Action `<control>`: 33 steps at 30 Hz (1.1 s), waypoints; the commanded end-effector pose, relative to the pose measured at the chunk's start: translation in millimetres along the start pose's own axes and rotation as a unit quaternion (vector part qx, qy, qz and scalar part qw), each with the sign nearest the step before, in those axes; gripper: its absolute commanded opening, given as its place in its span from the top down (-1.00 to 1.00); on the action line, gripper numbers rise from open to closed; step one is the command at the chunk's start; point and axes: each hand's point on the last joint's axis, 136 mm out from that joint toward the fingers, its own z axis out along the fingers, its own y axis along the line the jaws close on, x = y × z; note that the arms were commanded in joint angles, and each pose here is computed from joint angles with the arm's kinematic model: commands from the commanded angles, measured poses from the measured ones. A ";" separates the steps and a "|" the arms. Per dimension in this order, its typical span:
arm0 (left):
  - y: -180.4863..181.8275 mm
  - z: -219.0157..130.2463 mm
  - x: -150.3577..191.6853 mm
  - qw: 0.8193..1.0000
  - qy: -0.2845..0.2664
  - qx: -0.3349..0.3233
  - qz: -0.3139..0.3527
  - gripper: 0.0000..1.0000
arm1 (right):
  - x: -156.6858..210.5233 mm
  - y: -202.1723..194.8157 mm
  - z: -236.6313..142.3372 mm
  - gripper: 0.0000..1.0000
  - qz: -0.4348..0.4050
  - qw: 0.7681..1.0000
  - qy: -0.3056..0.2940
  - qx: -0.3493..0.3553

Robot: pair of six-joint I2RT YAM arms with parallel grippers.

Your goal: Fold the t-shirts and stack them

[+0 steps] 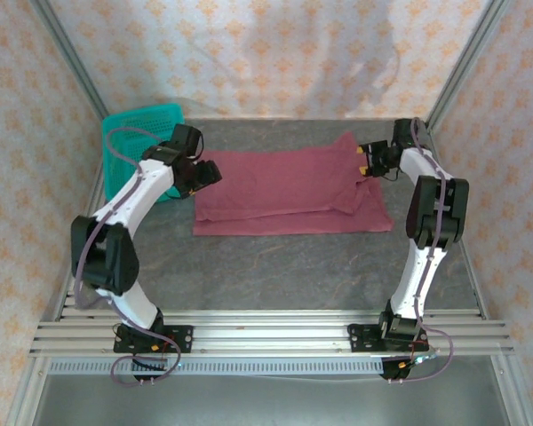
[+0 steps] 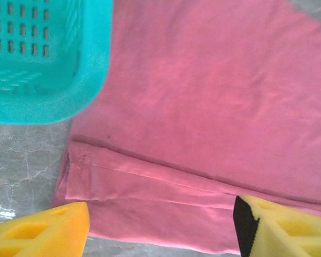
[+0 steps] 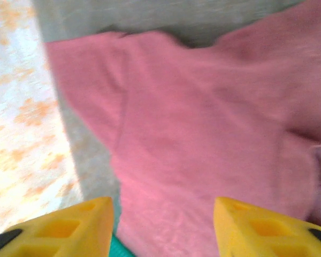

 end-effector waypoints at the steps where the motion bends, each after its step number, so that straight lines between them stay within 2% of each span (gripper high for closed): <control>1: -18.4 -33.4 16.1 0.999 -0.008 0.049 0.014 -0.46 | 19.0 40.7 -47.5 -0.11 -0.063 0.997 0.007 -0.054; 4: -19.7 -37.0 37.1 0.998 0.001 0.061 0.034 -0.49 | 40.8 -0.3 -78.3 -0.14 -0.121 0.993 -0.002 0.019; 7: -22.2 -25.8 62.6 0.995 0.024 0.084 0.041 -0.50 | 66.9 -43.4 -92.9 -0.14 -0.134 0.989 0.021 0.052; 13: -19.6 0.4 90.6 0.993 0.052 0.103 0.020 -0.49 | 94.0 -102.0 -77.7 -0.11 -0.092 0.993 0.053 0.049; 21: -13.3 12.5 96.7 0.993 0.052 0.100 0.013 -0.48 | 103.0 -130.7 -37.2 0.08 -0.044 0.995 0.074 0.054; 33: 4.7 5.9 104.5 0.996 0.045 0.078 0.016 -0.47 | 83.2 -141.4 -16.8 0.43 -0.026 0.995 0.046 0.083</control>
